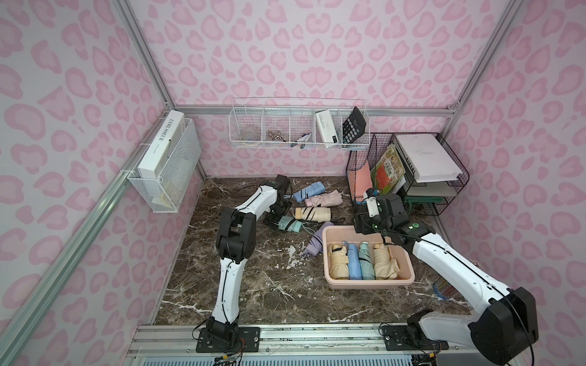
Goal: Put the umbrella into the storage box
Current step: Pick up the umbrella from the center of the board.
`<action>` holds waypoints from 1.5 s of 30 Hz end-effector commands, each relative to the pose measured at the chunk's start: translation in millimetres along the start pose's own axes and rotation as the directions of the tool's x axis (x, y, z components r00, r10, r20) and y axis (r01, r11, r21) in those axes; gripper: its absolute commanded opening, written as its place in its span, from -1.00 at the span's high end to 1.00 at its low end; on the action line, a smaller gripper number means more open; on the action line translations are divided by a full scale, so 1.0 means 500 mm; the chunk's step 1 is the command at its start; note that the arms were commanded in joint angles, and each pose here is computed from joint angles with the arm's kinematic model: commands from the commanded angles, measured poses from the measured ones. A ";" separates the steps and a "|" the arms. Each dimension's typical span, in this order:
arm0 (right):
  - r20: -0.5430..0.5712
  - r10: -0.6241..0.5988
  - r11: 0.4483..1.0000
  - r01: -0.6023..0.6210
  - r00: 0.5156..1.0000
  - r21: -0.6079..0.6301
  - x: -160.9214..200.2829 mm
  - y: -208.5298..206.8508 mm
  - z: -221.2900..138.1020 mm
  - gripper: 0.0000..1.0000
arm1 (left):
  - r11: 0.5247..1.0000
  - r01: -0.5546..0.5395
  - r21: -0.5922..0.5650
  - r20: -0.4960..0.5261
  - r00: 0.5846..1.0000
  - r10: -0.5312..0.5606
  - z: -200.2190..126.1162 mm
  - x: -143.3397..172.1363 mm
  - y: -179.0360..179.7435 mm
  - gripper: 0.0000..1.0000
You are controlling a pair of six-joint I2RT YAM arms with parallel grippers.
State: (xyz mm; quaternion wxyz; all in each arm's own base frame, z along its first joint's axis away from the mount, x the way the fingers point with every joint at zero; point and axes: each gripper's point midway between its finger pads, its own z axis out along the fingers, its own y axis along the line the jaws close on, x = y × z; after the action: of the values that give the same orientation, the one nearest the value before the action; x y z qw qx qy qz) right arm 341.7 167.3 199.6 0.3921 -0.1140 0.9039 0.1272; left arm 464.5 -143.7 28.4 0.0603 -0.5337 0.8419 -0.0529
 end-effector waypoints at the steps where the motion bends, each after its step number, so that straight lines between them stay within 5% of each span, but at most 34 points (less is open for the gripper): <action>1: 0.021 0.004 1.000 -0.004 1.000 -0.006 -0.011 0.003 0.000 -0.58 | 0.999 0.028 -0.039 -0.016 0.999 -0.028 0.014 0.000 0.017 -0.92; 13: 0.032 0.020 0.999 -0.019 0.999 -0.037 -0.021 0.015 0.003 -0.56 | 0.994 0.035 -0.101 -0.014 0.999 -0.037 -0.003 -0.018 0.063 -0.08; 21: 0.083 0.057 0.967 -0.035 0.995 -0.252 -0.061 0.120 -0.004 -0.61 | 0.998 0.055 0.011 -0.051 0.997 -0.054 -0.103 -0.007 0.075 0.31; 29: 0.024 0.107 0.856 -0.079 0.994 -0.510 -0.080 0.293 0.023 -0.81 | 0.975 0.146 0.170 -0.094 0.987 -0.131 -0.230 0.022 0.131 0.42; 37: -0.124 0.256 0.688 -0.270 0.959 -0.674 -0.102 0.406 0.036 -0.92 | 0.884 0.253 0.393 -0.146 0.966 -0.212 -0.309 0.046 0.153 0.48; 45: -0.230 0.227 0.648 -0.323 0.946 -0.690 -0.050 0.464 0.056 -0.97 | 0.813 0.282 0.510 -0.199 0.958 -0.207 -0.366 0.065 0.136 0.48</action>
State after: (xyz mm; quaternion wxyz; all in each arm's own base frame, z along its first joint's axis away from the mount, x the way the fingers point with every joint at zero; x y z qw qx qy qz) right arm 313.0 386.3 226.6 0.2522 -0.1251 0.8191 0.4999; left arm 348.0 -131.2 176.5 0.1248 -0.5988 0.7397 -0.2804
